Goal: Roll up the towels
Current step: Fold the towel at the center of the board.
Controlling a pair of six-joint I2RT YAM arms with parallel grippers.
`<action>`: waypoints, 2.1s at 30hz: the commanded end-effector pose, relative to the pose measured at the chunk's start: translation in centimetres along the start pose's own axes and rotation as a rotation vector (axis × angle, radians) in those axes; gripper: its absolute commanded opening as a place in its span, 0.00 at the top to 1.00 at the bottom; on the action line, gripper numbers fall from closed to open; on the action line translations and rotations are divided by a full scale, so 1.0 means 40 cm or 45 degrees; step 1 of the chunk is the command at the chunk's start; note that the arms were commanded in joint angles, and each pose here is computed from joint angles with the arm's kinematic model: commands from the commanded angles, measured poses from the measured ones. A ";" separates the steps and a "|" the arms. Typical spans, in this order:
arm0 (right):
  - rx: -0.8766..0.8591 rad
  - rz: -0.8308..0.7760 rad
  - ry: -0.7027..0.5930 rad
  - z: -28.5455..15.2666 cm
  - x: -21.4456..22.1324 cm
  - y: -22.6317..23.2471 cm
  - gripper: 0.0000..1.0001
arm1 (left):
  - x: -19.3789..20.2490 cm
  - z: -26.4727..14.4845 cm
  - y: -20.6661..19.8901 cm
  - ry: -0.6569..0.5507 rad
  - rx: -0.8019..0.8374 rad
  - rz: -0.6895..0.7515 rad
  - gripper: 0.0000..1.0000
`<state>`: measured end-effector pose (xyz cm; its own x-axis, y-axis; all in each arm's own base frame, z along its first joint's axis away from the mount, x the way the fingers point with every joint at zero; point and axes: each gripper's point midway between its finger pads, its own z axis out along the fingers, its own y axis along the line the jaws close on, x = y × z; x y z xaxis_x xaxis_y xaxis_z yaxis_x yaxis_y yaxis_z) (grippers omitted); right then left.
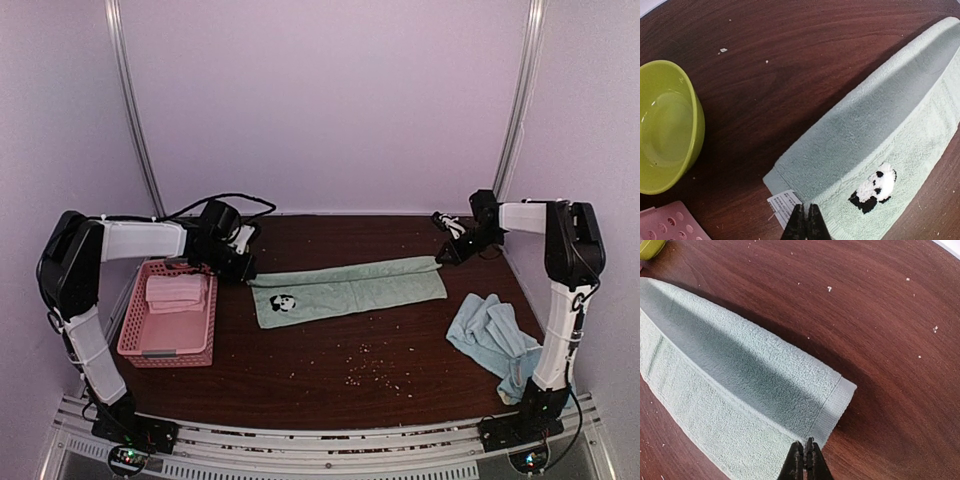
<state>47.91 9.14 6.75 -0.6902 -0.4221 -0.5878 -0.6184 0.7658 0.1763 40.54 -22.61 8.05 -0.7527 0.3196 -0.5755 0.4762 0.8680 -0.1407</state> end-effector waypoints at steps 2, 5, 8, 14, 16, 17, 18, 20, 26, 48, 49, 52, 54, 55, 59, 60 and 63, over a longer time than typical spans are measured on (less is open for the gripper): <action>0.048 -0.048 -0.021 -0.040 -0.001 -0.011 1.00 | 0.029 -0.013 0.006 0.051 0.027 0.005 1.00; 0.047 -0.058 -0.031 -0.049 0.001 -0.004 1.00 | 0.046 -0.009 0.005 0.075 0.034 0.009 1.00; 0.039 -0.070 -0.038 -0.055 0.003 0.005 1.00 | 0.064 -0.005 0.002 0.103 0.044 0.012 1.00; 0.020 -0.071 -0.041 -0.062 0.017 0.012 1.00 | 0.082 -0.008 -0.007 0.125 0.070 0.026 1.00; 0.016 -0.078 -0.035 -0.064 0.026 0.014 1.00 | 0.089 -0.012 -0.014 0.132 0.092 0.032 1.00; 0.013 -0.081 -0.029 -0.063 0.033 0.015 1.00 | 0.091 -0.015 -0.017 0.133 0.100 0.033 1.00; 0.016 -0.097 -0.012 -0.063 0.049 0.013 1.00 | 0.096 -0.024 -0.030 0.131 0.135 0.041 1.00; 0.012 -0.095 -0.001 -0.060 0.061 0.014 1.00 | 0.097 -0.031 -0.037 0.125 0.149 0.046 1.00; 0.007 -0.094 0.000 -0.066 0.073 0.015 1.00 | 0.112 -0.036 -0.051 0.136 0.188 0.048 1.00; -0.110 -0.131 -0.058 -0.104 0.119 0.041 1.00 | 0.127 -0.039 -0.113 0.155 0.246 0.146 1.00; -0.114 -0.128 -0.061 -0.106 0.120 0.041 1.00 | 0.123 -0.043 -0.114 0.148 0.248 0.146 1.00; -0.130 -0.121 -0.084 -0.114 0.118 0.041 1.00 | 0.111 -0.054 -0.117 0.126 0.250 0.153 1.00; -0.147 -0.127 -0.079 -0.114 0.122 0.046 1.00 | 0.111 -0.055 -0.117 0.127 0.255 0.156 1.00; -0.154 -0.129 -0.071 -0.113 0.127 0.047 1.00 | 0.114 -0.053 -0.118 0.130 0.257 0.156 1.00; -0.188 -0.182 -0.020 -0.099 0.160 0.058 1.00 | 0.137 -0.043 -0.123 0.162 0.279 0.144 1.00; -0.196 -0.189 -0.004 -0.095 0.171 0.059 1.00 | 0.142 -0.041 -0.125 0.170 0.288 0.142 1.00; -0.256 -0.230 0.043 -0.086 0.206 0.080 1.00 | 0.160 -0.036 -0.129 0.202 0.303 0.138 1.00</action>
<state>40.87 6.86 6.56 -0.5832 -0.5094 -0.6328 -0.7610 0.6150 0.2064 33.73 -24.96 7.10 -0.7345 0.4550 -0.5035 0.6333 0.7262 -0.2675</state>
